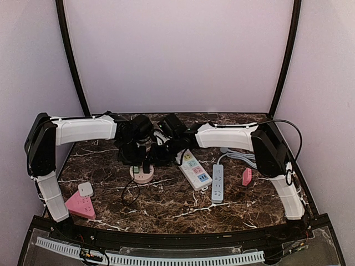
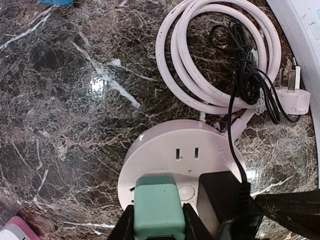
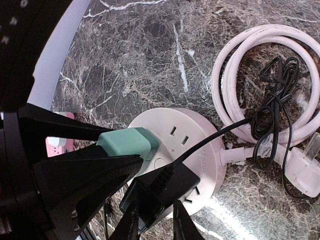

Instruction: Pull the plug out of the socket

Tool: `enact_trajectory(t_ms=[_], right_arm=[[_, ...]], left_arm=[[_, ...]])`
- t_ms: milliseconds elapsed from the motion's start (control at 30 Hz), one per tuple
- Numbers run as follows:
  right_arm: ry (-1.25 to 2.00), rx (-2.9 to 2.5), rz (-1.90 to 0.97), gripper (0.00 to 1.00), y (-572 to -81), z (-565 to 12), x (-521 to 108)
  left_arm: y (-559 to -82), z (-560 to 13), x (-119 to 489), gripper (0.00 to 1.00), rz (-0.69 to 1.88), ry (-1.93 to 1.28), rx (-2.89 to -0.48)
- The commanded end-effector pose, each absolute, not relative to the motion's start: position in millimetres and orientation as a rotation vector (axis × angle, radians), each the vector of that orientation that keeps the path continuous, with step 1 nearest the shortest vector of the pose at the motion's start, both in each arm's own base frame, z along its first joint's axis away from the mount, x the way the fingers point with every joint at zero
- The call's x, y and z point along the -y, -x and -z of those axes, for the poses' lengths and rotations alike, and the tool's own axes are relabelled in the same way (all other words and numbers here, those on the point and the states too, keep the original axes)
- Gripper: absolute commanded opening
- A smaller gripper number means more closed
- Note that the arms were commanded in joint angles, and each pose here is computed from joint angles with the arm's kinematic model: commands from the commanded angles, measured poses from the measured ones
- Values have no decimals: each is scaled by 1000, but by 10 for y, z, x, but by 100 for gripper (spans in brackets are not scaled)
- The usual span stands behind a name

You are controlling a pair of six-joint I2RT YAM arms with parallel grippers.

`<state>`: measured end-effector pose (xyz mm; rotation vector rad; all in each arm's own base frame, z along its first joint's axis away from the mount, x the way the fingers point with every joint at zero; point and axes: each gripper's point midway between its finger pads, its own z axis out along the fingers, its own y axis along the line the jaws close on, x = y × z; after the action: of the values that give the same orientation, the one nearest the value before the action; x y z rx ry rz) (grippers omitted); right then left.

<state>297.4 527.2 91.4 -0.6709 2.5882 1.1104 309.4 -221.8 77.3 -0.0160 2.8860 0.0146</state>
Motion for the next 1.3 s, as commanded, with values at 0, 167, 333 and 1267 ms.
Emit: enact_trajectory(t_ms=[0,167,333,1267], right_arm=[[714,-2693,-1041,23,-2755,-368,-5272],[713,-2693,-1042,26,-2744,-389,-5257],[704,-2729,-1033,26,-2691,-254,-5205],[680,-2771,-950,25,-2608,-8,-5013]], left_arm=[[-3041,-956,2760,14,301,-50,-2830],[-3020,-899,2775,12,322,-16,-2842],[-3083,-1017,2813,11,356,-3,-2797],[-3199,-1356,2644,11,442,25,-2764]])
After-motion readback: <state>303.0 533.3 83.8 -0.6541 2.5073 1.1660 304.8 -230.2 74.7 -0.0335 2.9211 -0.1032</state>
